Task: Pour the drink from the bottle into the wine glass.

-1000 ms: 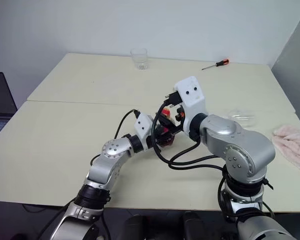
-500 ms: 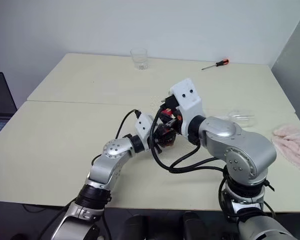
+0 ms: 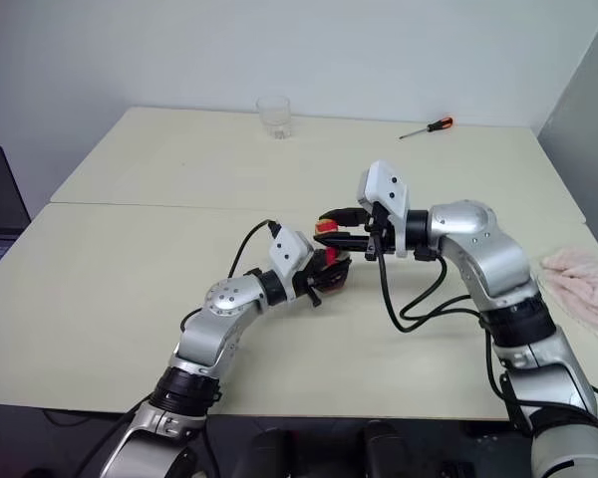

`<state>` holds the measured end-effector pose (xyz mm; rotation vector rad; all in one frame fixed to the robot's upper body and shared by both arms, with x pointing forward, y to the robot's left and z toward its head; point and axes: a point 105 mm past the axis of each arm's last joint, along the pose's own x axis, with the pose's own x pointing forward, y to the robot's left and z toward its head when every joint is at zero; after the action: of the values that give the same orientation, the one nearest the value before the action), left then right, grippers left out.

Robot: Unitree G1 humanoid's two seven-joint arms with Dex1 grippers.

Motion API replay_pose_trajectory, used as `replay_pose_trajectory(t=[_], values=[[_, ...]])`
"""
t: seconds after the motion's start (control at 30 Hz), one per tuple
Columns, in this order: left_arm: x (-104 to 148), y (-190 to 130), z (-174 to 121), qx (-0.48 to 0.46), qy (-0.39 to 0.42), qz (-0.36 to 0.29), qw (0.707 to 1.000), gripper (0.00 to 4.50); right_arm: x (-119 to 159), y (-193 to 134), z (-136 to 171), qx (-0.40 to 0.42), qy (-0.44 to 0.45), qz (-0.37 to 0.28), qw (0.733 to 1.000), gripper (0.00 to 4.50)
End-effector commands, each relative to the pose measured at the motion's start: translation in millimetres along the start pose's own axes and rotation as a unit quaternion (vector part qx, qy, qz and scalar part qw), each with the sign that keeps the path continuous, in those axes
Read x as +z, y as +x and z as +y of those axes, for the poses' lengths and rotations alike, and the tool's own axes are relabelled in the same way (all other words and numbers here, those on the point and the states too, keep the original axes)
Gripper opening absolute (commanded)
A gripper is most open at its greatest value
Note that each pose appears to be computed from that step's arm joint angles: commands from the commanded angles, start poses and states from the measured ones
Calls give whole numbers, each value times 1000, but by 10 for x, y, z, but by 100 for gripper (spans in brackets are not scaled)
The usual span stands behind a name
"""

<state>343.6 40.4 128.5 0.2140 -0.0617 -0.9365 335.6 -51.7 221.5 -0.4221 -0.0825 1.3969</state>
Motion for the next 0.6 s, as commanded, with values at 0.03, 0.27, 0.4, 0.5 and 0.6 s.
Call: replay_pose_trajectory(t=[0.03,0.27,0.4,0.5,0.6], values=[[336,13,-25,-5,27,-56,998,114,-99,-17,-109,13,-26,28,999,124],[329,0,-19,-1,25,-54,998,114,-35,-7,-161,12,-40,10,999,227],[327,6,-28,-4,25,-54,998,113,47,-34,-165,3,-42,1,999,361],[334,12,-27,-6,26,-54,998,113,156,-81,-168,-7,-44,-10,999,450],[334,13,-27,-7,26,-54,998,113,269,-197,-132,-17,-42,-21,999,450]])
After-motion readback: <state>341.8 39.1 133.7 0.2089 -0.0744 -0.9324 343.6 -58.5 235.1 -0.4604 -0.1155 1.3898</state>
